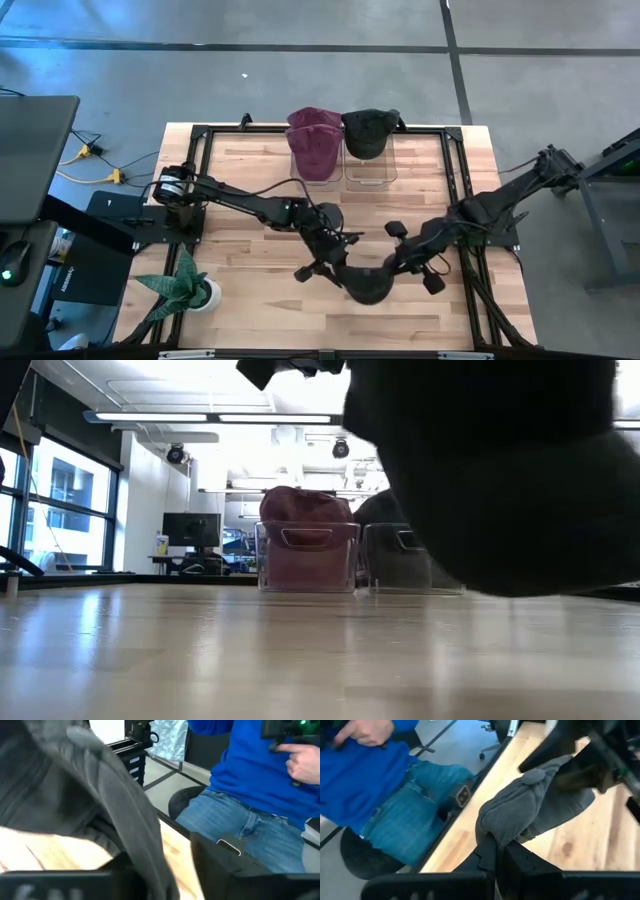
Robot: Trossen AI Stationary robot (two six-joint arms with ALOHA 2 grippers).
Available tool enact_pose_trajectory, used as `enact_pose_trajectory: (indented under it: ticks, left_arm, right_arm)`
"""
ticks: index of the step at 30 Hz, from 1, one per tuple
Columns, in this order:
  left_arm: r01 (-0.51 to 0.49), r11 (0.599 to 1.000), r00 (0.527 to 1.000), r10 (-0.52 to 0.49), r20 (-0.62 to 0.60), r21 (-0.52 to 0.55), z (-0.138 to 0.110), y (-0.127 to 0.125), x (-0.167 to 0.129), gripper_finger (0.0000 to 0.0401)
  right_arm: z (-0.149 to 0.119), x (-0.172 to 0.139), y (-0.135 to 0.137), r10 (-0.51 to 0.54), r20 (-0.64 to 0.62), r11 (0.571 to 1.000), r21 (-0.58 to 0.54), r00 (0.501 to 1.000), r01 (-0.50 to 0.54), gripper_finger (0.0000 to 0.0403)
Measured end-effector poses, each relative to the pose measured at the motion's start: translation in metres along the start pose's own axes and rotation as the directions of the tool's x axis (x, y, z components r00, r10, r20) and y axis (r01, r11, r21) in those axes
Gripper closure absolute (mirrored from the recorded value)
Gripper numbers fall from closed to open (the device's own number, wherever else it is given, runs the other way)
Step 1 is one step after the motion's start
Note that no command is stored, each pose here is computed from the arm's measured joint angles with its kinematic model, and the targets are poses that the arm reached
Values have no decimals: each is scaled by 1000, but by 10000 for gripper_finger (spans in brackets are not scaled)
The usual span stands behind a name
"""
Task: Pick & Place hat
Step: Put the black cap into the right transparent bin
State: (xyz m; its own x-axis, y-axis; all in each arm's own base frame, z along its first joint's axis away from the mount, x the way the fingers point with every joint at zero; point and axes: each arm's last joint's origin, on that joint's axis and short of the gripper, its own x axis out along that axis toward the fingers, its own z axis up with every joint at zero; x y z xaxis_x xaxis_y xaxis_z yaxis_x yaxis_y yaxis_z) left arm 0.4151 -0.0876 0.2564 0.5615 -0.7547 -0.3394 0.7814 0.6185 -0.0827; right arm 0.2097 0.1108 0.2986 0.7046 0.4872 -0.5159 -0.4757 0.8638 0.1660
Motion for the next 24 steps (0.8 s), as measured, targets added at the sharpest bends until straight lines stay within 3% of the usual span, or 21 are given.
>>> enact_pose_trajectory:
  ticks: [6,12,16,20,24]
  left_arm:
    - [94,995,994,-96,54,32,6,-3,-2,388]
    - [125,992,989,-126,72,29,8,-4,-2,377]
    - [119,992,990,-121,74,31,8,-4,-2,387]
    - [70,997,995,-72,68,36,8,-2,-2,398]
    - [39,999,997,-41,63,34,8,-1,-2,397]
  right_arm:
    - [-1,0,12,51,-5,999,-11,999,-52,400]
    - [-3,0,19,99,-14,995,16,995,-98,385]
    - [-1,0,16,69,5,995,77,998,-69,364]
    - [1,0,7,20,14,988,155,1000,-22,316]
    - [-4,5,-4,-87,-35,979,180,996,92,246]
